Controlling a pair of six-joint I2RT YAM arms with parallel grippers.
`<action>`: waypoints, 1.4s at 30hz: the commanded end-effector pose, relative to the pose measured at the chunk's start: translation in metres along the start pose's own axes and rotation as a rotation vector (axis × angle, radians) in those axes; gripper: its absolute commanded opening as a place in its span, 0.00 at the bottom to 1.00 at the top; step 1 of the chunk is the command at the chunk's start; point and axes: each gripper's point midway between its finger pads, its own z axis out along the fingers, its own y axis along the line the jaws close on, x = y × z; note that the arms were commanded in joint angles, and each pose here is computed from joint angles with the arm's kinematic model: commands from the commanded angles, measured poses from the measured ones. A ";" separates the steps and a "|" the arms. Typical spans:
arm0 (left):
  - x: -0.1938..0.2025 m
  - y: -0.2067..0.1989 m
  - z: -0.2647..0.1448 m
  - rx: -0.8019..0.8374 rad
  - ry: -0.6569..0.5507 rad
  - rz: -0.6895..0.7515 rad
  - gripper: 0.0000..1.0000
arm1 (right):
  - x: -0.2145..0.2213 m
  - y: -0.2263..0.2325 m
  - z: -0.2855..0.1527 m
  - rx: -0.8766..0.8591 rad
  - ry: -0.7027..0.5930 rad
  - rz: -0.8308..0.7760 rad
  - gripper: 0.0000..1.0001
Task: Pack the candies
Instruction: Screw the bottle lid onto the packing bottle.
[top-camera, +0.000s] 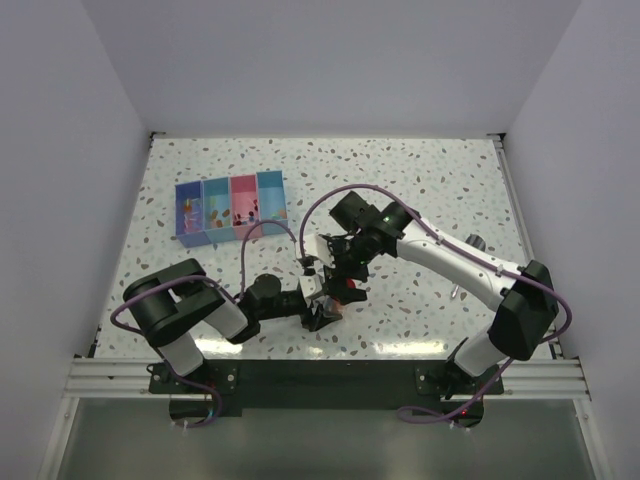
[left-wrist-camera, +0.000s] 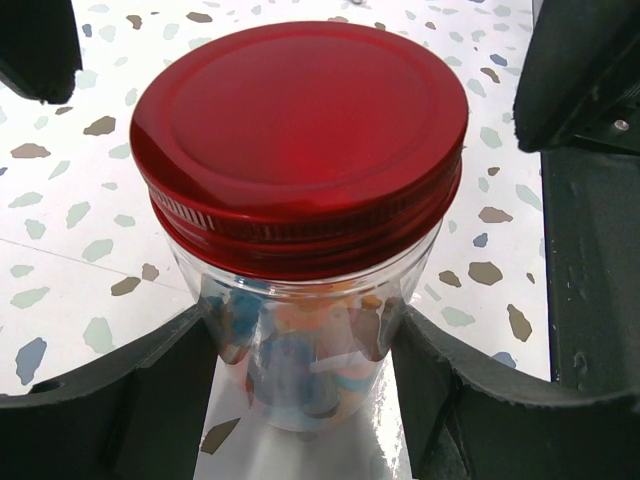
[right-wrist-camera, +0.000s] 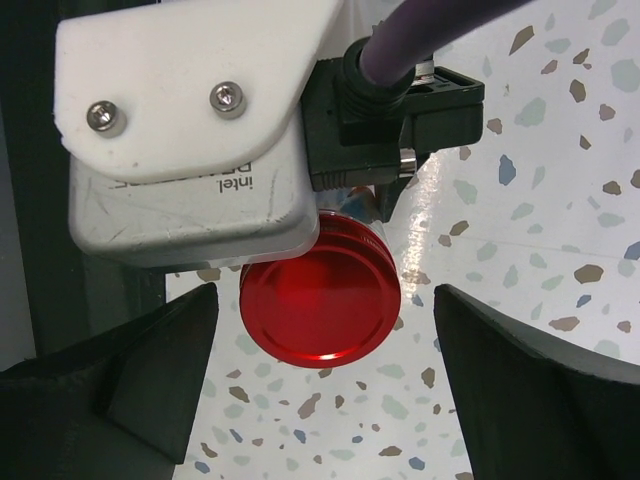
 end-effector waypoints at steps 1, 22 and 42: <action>-0.034 0.000 0.006 0.016 -0.103 0.077 0.24 | -0.008 0.000 -0.002 -0.019 -0.023 -0.021 0.91; -0.036 0.002 0.004 0.005 -0.103 0.113 0.23 | 0.001 0.007 0.007 -0.064 -0.004 -0.002 0.75; -0.051 0.016 0.001 -0.096 -0.127 0.013 0.04 | 0.013 -0.001 0.013 0.028 0.022 0.109 0.43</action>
